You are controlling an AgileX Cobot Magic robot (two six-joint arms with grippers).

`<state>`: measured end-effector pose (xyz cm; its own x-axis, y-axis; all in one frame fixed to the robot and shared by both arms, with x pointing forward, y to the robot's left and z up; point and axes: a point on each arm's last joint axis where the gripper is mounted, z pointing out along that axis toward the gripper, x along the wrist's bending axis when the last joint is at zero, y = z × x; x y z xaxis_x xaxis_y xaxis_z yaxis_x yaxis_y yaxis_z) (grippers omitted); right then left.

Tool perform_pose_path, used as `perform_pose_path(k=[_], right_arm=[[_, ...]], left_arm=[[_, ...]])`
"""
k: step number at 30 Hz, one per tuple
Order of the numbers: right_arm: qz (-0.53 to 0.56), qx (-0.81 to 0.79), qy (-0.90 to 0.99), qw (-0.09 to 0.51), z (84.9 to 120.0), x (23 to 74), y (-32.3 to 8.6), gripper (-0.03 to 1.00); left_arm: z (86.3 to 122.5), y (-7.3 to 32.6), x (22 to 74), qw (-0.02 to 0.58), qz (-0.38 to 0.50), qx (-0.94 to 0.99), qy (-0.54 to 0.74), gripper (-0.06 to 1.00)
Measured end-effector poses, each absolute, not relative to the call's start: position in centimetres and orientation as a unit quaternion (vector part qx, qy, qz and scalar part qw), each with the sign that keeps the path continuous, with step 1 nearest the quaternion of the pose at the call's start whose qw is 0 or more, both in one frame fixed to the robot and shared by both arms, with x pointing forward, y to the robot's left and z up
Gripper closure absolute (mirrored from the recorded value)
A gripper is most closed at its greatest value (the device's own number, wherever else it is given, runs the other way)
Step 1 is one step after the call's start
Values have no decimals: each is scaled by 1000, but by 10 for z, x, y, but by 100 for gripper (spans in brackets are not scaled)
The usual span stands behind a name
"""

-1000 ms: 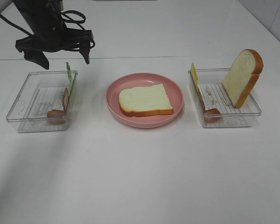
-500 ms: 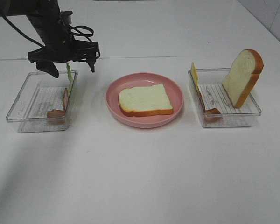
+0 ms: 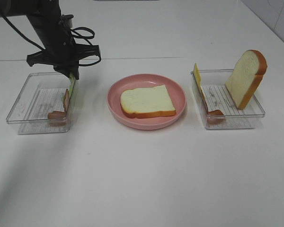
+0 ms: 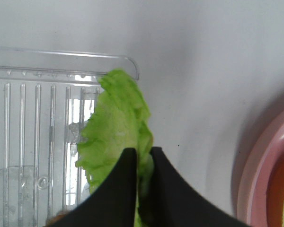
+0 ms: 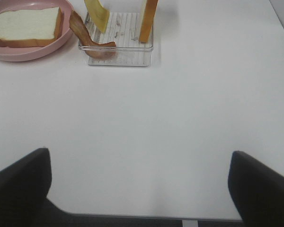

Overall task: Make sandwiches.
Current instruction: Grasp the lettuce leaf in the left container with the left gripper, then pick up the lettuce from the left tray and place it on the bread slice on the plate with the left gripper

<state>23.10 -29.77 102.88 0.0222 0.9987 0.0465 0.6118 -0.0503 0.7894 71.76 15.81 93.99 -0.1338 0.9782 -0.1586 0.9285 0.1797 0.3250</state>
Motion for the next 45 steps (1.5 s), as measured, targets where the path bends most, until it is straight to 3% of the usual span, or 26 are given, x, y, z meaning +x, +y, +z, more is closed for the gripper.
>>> perform_pose_path(k=[2, 13, 15, 16, 18, 23, 30, 39, 45], right_arm=[[323, 649, 620, 300, 1029, 231, -298, -2], [323, 649, 620, 300, 1029, 231, -298, -2], [323, 649, 620, 300, 1029, 231, -298, -2], [323, 649, 620, 300, 1029, 231, -298, -2], [323, 649, 620, 300, 1029, 231, -298, -2], [323, 649, 620, 300, 1029, 231, -298, -2], [323, 649, 620, 300, 1029, 231, -298, -2], [323, 649, 620, 300, 1029, 231, -298, -2], [323, 649, 620, 300, 1029, 231, -298, -2]], left_arm=[[949, 158, 718, 162, 73, 645, 743, 94], [995, 157, 720, 156, 72, 651, 739, 94], [1028, 154, 723, 188, 75, 657, 726, 94], [1028, 154, 723, 188, 75, 657, 726, 94], [1054, 147, 724, 241, 66, 660, 709, 94], [1080, 129, 717, 311, 6, 673, 671, 94], [1071, 100, 712, 339, -63, 684, 642, 94], [1003, 37, 708, 332, -178, 699, 608, 94], [969, 17, 708, 345, -260, 675, 598, 94]])
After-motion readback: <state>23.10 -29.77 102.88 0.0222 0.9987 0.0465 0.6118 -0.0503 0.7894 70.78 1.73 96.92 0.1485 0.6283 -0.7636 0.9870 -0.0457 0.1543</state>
